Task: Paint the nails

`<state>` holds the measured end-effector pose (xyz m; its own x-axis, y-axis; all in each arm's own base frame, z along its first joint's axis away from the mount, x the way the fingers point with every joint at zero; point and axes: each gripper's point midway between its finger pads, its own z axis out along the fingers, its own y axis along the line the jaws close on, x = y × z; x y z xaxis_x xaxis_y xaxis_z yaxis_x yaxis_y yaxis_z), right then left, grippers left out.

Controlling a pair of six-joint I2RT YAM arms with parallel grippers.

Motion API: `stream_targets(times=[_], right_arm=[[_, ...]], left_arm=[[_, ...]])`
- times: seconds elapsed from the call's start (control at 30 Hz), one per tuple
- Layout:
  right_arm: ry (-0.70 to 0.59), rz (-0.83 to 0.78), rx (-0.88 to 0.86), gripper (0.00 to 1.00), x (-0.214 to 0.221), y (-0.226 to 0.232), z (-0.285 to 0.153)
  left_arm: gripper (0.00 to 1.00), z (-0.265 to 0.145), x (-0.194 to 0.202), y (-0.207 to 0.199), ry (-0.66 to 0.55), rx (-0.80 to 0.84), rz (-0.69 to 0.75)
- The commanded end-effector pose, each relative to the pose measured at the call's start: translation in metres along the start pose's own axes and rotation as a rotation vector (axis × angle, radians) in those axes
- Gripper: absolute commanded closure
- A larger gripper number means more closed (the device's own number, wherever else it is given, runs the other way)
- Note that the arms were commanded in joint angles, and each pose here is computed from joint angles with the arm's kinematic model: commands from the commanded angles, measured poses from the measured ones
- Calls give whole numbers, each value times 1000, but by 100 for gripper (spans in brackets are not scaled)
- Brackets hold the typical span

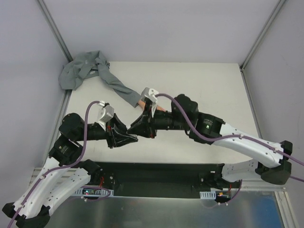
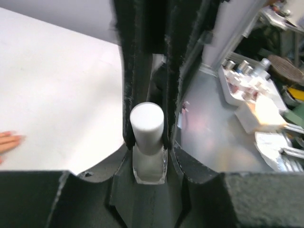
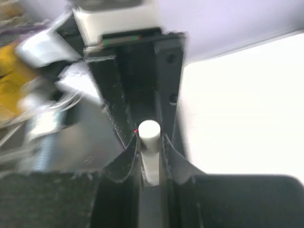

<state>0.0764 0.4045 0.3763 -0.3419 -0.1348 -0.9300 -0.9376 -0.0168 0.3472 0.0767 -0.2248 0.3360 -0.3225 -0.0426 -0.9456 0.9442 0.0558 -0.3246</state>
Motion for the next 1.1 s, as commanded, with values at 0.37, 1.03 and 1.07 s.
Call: stream_targets(times=[0.37, 1.03, 1.07], right_arm=[[-95, -254, 754, 85, -17, -18, -69], [30, -142, -266, 14, -26, 62, -14], [32, -134, -277, 15, -25, 61, -9]], left_arm=[[100, 0, -40, 62, -66, -300, 205], [100, -9, -10, -48, 47, 266, 174], [100, -9, -10, -48, 46, 264, 173]])
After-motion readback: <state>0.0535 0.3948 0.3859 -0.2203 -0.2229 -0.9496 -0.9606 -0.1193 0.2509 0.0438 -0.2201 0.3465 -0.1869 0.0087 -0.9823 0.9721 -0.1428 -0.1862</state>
